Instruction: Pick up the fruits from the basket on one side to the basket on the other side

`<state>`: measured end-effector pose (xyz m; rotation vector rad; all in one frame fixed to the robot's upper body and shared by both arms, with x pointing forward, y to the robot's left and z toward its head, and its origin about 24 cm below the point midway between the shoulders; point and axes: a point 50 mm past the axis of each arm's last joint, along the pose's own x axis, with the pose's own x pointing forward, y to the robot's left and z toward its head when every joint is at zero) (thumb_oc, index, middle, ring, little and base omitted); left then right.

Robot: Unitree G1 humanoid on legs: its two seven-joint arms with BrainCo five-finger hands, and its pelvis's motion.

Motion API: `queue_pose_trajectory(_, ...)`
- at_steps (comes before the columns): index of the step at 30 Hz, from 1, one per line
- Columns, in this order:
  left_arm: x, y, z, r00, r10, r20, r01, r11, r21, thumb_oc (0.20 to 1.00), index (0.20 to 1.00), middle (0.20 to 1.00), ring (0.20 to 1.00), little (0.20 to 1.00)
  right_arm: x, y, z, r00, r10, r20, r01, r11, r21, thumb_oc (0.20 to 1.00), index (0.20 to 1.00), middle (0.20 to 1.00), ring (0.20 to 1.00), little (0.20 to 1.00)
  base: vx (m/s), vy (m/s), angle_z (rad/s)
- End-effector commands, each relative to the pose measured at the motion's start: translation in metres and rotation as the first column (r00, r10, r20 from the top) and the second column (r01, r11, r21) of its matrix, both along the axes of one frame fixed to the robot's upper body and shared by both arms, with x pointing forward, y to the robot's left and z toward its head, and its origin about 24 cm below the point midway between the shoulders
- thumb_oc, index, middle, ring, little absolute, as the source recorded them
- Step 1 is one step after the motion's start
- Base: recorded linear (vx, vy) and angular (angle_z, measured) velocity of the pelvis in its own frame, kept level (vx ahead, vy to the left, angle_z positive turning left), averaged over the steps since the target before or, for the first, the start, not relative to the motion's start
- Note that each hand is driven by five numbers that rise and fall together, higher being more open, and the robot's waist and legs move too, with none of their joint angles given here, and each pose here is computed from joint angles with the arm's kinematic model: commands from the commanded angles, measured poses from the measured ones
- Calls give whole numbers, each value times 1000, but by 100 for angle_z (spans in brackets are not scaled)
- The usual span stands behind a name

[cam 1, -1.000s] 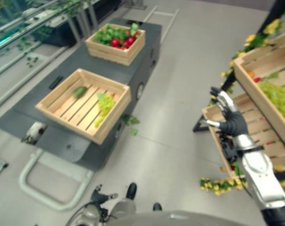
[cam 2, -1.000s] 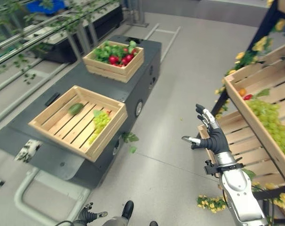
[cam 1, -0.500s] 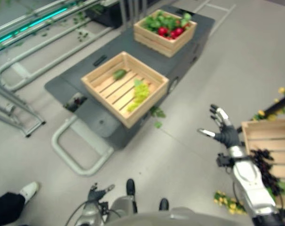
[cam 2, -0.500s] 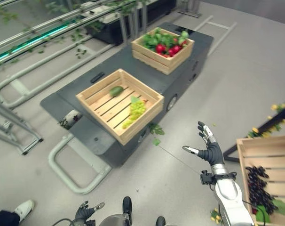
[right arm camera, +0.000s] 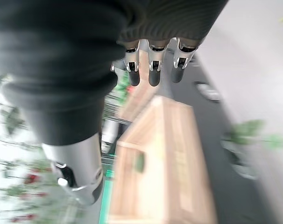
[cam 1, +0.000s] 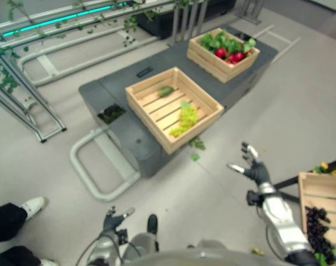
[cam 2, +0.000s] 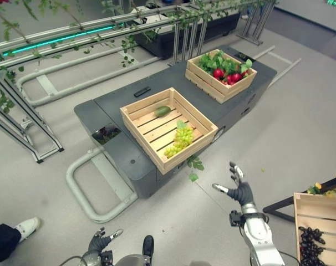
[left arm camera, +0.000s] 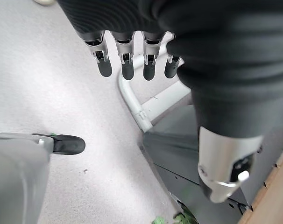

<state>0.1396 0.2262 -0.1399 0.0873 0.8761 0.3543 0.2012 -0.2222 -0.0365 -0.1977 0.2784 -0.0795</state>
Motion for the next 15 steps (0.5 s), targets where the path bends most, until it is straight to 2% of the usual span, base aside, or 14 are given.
queue_pose_trajectory(1, 2, -5, -2, 997, -74, -18, 74, 997, 8, 1000, 1000, 1000, 1000, 1000, -5, -2, -20, 994, -50, -93, 49, 999, -12, 1000, 1000, 1000, 1000, 1000, 160, -33, 92)
queue_pose_trajectory(2, 3, -7, -4, 994, -103, -38, 102, 995, -7, 1000, 1000, 1000, 1000, 1000, -17, -8, -48, 965, -79, -249, 62, 995, -75, 1000, 1000, 1000, 1000, 1000, 117, -37, 95)
queue_pose_trajectory(3, 3, -7, -4, 994, -103, -38, 102, 995, -7, 1000, 1000, 1000, 1000, 1000, -17, -8, -48, 965, -79, -249, 62, 995, -75, 1000, 1000, 1000, 1000, 1000, 208, -60, 57)
queue_pose_trajectory(5, 2, -10, -6, 992, -119, -47, 118, 992, -38, 1000, 1000, 1000, 1000, 1000, -61, -16, -90, 854, -145, -499, 117, 989, -87, 1000, 1000, 1000, 1000, 1000, 99, -32, 37)
queue_pose_trajectory(8, -18, -8, -13, 986, -118, -122, 110, 992, -66, 1000, 1000, 1000, 1000, 1000, -83, -18, -109, 753, -125, -646, 32, 988, -154, 1000, 1000, 1000, 1000, 1000, 89, -75, 73)
queue_pose_trajectory(12, -36, -11, -20, 978, -98, -182, 78, 990, -116, 1000, 1000, 1000, 1000, 1000, -125, -23, -124, 605, -178, -776, 88, 984, -158, 1000, 1000, 1000, 1000, 1000, 101, -67, 5)
queue_pose_trajectory(15, -47, -16, -25, 968, -104, -226, 73, 987, -142, 1000, 1000, 1000, 1000, 1000, -139, -23, -127, 555, -183, -812, 77, 983, -169, 1000, 1000, 1000, 1000, 1000, 80, -67, -8)
